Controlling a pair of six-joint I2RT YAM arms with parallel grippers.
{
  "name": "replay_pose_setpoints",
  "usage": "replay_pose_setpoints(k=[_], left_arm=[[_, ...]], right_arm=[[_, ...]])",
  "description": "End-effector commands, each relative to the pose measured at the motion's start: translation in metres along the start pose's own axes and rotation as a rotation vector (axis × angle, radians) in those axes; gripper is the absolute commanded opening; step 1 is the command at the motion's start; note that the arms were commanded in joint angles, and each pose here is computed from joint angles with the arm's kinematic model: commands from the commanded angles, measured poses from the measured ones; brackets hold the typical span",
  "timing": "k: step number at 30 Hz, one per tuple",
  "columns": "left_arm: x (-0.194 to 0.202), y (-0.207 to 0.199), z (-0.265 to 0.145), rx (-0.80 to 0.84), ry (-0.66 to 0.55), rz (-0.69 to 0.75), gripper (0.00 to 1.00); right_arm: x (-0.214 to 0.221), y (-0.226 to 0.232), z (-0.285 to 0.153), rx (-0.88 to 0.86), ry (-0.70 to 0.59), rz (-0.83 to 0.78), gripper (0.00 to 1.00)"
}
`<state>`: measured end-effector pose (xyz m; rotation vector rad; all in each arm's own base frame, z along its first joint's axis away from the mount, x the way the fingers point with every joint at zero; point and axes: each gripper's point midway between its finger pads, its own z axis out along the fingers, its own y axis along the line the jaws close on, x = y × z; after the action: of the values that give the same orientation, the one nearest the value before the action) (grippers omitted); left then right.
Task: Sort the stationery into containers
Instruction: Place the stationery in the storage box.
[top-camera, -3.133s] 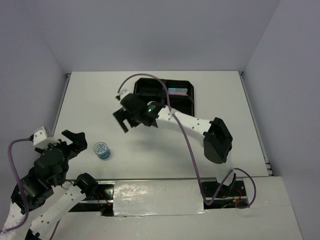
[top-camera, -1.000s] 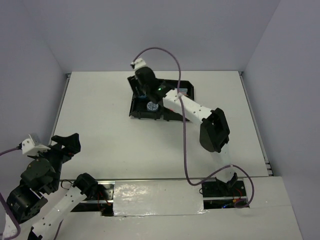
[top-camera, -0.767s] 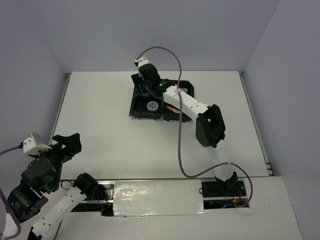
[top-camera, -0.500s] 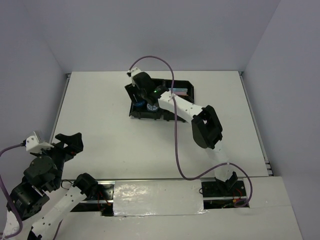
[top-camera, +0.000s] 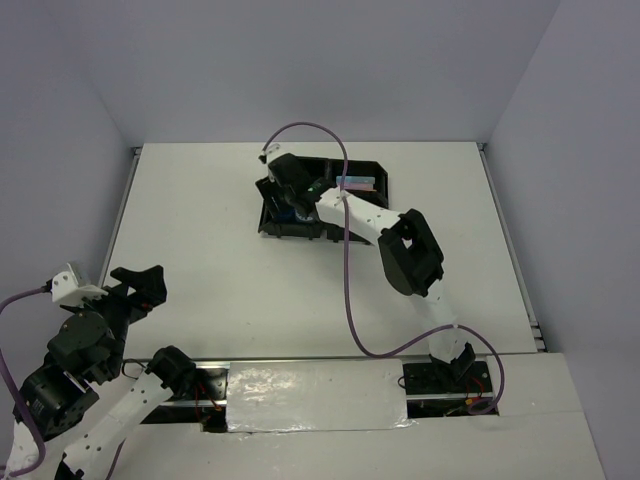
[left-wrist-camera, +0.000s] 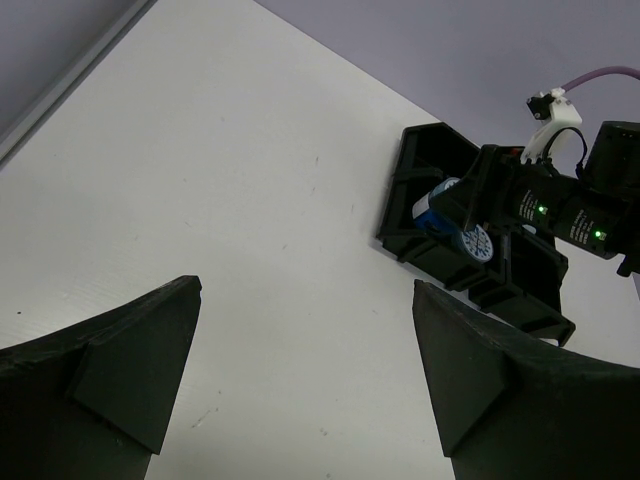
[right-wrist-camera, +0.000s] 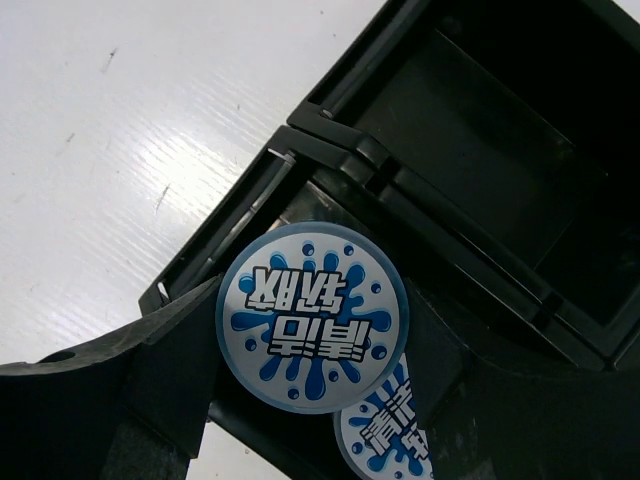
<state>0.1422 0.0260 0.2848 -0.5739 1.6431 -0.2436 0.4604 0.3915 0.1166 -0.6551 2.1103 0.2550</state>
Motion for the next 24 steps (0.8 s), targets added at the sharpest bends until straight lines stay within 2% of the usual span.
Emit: replay_pose_setpoints(k=[1,3,5,6,7,9,11,12,17,18,24], left_arm=[[-0.005,-0.006,0.002,0.016,-0.020,0.003,0.99],[-0.006,-0.005,0.001,0.017,-0.022,0.001,0.99],[-0.007,-0.005,0.001,0.019,-0.025,-0.004,0.99],[-0.006,-0.005,0.001,0.018,-0.026,-0.002,0.99],[-0.006,-0.005,0.001,0.021,-0.024,-0.001,0.99],[-0.006,-0.006,0.001,0.021,-0.024,-0.001,0.99],[-0.006,-0.006,0.001,0.021,-0.021,0.001,0.99],[-0.005,-0.006,0.002,0.019,-0.019,0.005,0.99],[-0.005,-0.006,0.002,0.020,-0.020,0.002,0.99],[-0.006,-0.006,0.002,0.019,-0.022,0.001,0.99],[-0.004,-0.007,0.003,0.018,-0.013,0.012,0.99]], right_arm=[[-0.039,-0.011,-0.014,0.043,-0.108,0.009,0.05],[-0.031,-0.012,-0.010,0.053,-0.085,0.004,0.08],[-0.028,-0.012,-0.006,0.054,-0.071,0.001,0.18],[-0.026,-0.011,-0.006,0.052,-0.064,0.000,0.33],[-0.027,-0.011,-0.006,0.051,-0.065,0.006,0.43],[-0.031,-0.009,-0.009,0.045,-0.073,0.014,0.56],[-0.036,-0.009,-0.012,0.039,-0.086,0.022,0.61],[-0.038,-0.010,-0.014,0.038,-0.090,0.029,0.69],[-0.050,-0.008,-0.025,0.027,-0.102,0.034,0.75],[-0.051,-0.008,-0.028,0.027,-0.105,0.034,0.99],[-0.078,-0.013,-0.068,0.018,-0.175,0.045,1.00]])
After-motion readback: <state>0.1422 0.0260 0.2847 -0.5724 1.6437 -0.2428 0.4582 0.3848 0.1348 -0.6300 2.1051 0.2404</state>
